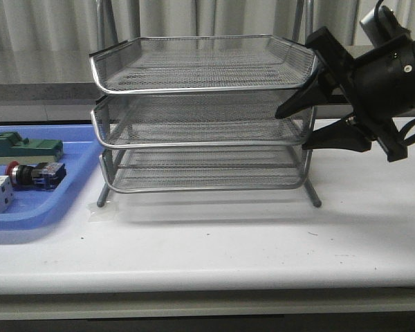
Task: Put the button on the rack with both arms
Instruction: 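Grasp the front rim of the middle mesh tier with the right gripper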
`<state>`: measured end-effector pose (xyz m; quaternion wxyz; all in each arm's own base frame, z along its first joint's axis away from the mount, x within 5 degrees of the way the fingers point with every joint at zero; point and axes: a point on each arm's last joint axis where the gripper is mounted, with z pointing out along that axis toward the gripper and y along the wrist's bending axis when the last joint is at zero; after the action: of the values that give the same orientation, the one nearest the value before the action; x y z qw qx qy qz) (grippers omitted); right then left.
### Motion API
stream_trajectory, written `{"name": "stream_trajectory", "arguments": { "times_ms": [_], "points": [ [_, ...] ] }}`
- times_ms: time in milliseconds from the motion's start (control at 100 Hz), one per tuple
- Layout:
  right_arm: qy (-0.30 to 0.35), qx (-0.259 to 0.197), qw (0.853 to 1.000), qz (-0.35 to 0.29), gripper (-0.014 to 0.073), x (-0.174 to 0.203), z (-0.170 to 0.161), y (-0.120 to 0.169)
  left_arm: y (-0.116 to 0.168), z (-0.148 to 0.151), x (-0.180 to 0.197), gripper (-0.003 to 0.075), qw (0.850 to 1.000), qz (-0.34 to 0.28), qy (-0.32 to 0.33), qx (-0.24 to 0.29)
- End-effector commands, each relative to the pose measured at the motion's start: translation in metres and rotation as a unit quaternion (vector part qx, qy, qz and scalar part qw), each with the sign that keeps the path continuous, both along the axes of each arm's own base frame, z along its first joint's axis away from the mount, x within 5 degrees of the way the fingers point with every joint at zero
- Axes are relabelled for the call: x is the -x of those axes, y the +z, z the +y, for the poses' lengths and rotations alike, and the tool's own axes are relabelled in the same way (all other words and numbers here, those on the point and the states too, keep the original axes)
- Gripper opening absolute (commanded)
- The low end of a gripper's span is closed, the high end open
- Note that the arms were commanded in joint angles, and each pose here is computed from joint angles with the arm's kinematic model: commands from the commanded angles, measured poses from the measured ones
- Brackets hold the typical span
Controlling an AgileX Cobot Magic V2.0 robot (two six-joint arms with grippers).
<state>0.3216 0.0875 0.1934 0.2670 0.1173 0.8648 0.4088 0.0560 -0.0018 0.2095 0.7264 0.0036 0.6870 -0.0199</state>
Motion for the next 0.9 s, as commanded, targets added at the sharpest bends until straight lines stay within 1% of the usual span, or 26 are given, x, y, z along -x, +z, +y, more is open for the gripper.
{"name": "stream_trajectory", "arguments": {
  "times_ms": [0,90,160,460,540,620,800,890],
  "points": [
    [0.008,-0.032,0.999,-0.035,0.0422,-0.004,0.004,0.021,-0.003,0.000,0.002,-0.0020,0.999,-0.039,-0.003,0.007],
    [0.010,-0.034,0.999,-0.031,0.0405,-0.005,0.004,0.019,-0.003,0.000,0.002,-0.0020,0.999,-0.039,-0.003,0.007],
    [0.012,-0.036,0.999,-0.028,0.0365,-0.005,0.005,0.017,-0.003,0.000,0.002,-0.0020,0.999,-0.039,-0.003,0.007],
    [0.021,-0.043,0.998,-0.027,0.0073,-0.004,0.006,0.017,-0.003,0.000,0.002,-0.0020,0.999,-0.039,-0.003,0.007],
    [0.025,-0.041,0.998,-0.027,0.0024,-0.003,0.006,0.017,-0.003,0.000,0.002,-0.0020,0.999,-0.039,-0.003,0.007],
    [0.029,-0.038,0.999,-0.027,0.0003,-0.002,0.006,0.016,-0.003,0.000,0.002,-0.0020,0.999,-0.039,-0.003,0.007],
    [0.063,-0.022,0.997,-0.027,0.0003,0.002,0.008,0.014,-0.003,0.000,0.002,-0.0020,0.999,-0.039,-0.003,0.007],
    [0.074,-0.025,0.997,-0.019,0.0003,0.008,0.009,0.012,-0.003,0.000,0.002,-0.0020,0.999,-0.039,-0.003,0.007]
  ]
}}
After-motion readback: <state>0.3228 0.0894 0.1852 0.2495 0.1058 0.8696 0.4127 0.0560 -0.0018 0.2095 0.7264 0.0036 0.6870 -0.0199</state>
